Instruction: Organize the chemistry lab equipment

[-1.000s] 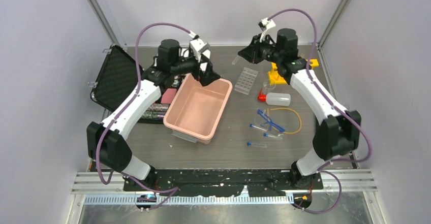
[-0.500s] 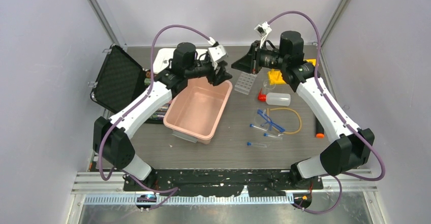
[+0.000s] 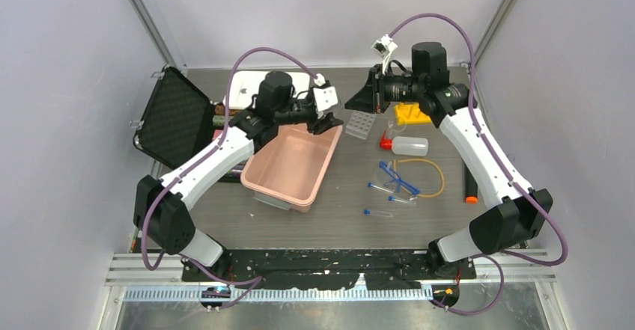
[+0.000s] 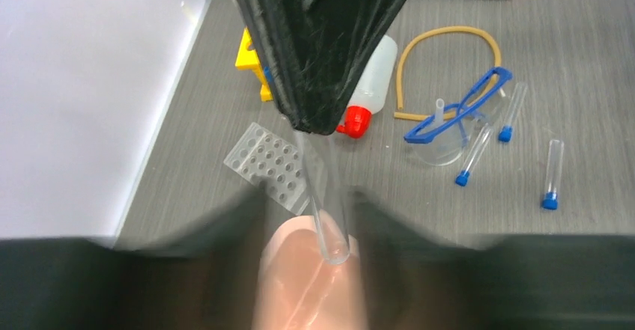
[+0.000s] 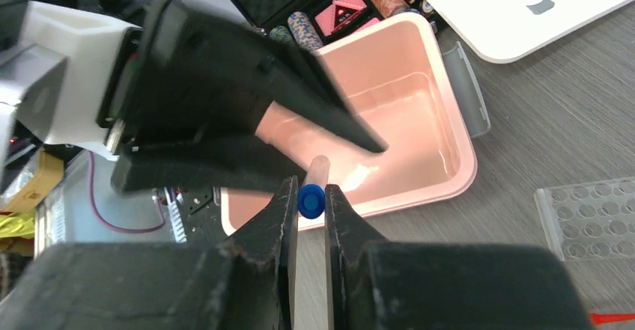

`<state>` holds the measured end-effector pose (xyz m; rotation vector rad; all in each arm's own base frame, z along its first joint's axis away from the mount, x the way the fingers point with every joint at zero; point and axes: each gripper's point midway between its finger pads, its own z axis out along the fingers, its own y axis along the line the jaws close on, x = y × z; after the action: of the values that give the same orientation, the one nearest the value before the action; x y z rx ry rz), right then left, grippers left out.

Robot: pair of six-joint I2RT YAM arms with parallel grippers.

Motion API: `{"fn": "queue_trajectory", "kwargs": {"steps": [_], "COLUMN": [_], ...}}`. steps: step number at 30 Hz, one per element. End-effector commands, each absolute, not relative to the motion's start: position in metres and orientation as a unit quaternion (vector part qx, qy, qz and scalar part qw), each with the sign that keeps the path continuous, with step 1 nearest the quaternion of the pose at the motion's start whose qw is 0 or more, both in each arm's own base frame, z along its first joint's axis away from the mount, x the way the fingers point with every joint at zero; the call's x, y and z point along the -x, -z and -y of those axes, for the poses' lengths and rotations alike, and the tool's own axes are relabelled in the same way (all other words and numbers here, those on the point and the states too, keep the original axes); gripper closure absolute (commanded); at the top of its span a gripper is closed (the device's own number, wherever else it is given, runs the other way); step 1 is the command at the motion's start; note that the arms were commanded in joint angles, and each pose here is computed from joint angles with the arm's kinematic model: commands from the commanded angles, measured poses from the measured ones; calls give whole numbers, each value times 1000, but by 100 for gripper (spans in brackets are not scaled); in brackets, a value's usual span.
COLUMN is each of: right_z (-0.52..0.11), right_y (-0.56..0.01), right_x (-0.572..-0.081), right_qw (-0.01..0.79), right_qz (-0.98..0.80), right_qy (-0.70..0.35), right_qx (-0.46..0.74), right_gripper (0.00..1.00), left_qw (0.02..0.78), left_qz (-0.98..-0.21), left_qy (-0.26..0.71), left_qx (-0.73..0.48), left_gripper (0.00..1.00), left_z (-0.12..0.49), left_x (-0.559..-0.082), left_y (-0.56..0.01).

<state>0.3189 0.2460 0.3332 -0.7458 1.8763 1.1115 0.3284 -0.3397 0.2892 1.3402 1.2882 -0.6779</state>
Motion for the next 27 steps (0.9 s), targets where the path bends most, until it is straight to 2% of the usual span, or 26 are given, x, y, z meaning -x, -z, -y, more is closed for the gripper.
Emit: {"fn": "queue_trajectory", "kwargs": {"steps": [1, 2, 3, 4, 7, 9, 13, 19, 27], "right_z": [-240, -231, -225, -211, -176, -165, -155, -160, -177], "right_y": [-347, -352, -345, -345, -354, -344, -288, -236, -185], "right_x": [-314, -327, -337, -357, -402, -424, -471, -518, -545], "right_qw": [388, 405, 404, 422, 468, 470, 420, 418, 415], "right_qz": [-749, -757, -769, -783, -805, -818, -860, -865, -863], "right_qy": [-438, -417, -401, -362, -277, -234, -160, -120, -96], "right_qx": [311, 299, 291, 278, 238, 236, 242, 251, 271], "right_gripper": [95, 95, 95, 95, 95, 95, 95, 95, 95], "left_qw": [591, 590, 586, 581, 562, 555, 553, 554, 554], "left_qz": [-542, -559, -574, -586, -625, -644, -673, -697, -704], "left_qy": [226, 218, 214, 221, 246, 248, 222, 210, 204], "left_qx": [-553, -541, -531, -520, -482, -464, -439, -405, -394], "left_gripper": [27, 12, 2, 1, 0, 0, 0, 0, 0], "left_z": [325, 319, 313, 304, 280, 264, 238, 222, 217], "left_x": [-344, -347, -349, -348, -344, -344, -349, -356, -360], "left_y": [-308, -308, -306, -308, -308, -307, -300, -293, -287]}}
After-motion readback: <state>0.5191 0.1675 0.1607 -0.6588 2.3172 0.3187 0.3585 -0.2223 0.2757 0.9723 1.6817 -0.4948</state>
